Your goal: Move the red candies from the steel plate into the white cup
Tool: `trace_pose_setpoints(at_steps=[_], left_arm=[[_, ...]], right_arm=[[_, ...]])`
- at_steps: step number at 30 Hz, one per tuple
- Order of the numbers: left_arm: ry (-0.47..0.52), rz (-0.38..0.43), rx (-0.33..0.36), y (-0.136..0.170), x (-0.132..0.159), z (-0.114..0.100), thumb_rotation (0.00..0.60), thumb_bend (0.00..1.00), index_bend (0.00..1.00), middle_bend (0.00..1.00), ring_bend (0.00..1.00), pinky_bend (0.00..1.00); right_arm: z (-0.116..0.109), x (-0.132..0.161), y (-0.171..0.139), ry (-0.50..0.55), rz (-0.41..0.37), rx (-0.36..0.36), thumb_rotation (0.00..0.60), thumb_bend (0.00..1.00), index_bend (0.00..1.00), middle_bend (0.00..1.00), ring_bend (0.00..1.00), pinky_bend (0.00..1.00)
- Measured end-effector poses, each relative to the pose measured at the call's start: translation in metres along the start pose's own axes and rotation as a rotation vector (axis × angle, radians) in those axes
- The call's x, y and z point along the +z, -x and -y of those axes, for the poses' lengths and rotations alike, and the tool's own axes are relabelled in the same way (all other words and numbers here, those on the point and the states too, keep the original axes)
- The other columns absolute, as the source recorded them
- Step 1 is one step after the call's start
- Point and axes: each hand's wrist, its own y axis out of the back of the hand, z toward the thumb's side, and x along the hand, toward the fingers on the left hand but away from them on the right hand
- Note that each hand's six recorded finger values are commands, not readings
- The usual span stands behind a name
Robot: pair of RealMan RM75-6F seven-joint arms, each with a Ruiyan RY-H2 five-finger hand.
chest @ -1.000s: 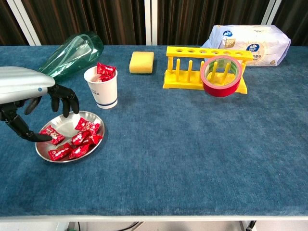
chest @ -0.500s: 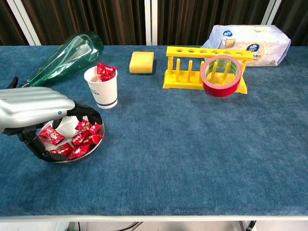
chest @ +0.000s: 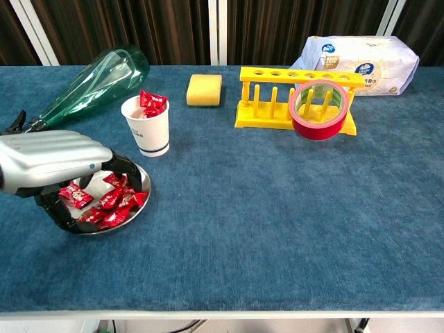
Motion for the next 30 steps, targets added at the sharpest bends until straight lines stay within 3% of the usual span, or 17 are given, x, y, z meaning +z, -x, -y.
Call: trace_pose_setpoints(at_steps=[18,30], left_arm=[[0.010,-0.025,0.013,-0.011,-0.005,0.004,0.600,0.33,0.48,0.45,0.43,0.60],[0.016,-0.042,0.042,-0.015,-0.005,0.002,0.600,0.34,0.55,0.53,0.50,0.63]], right_arm=[[0.000,0.000,0.000,0.000,0.000,0.005,0.600,0.20,0.00,0.00,0.00,0.00],[0.001,0.000,0.000,0.000,-0.003,0.009,0.600,0.20,0.00,0.00,0.00,0.00]])
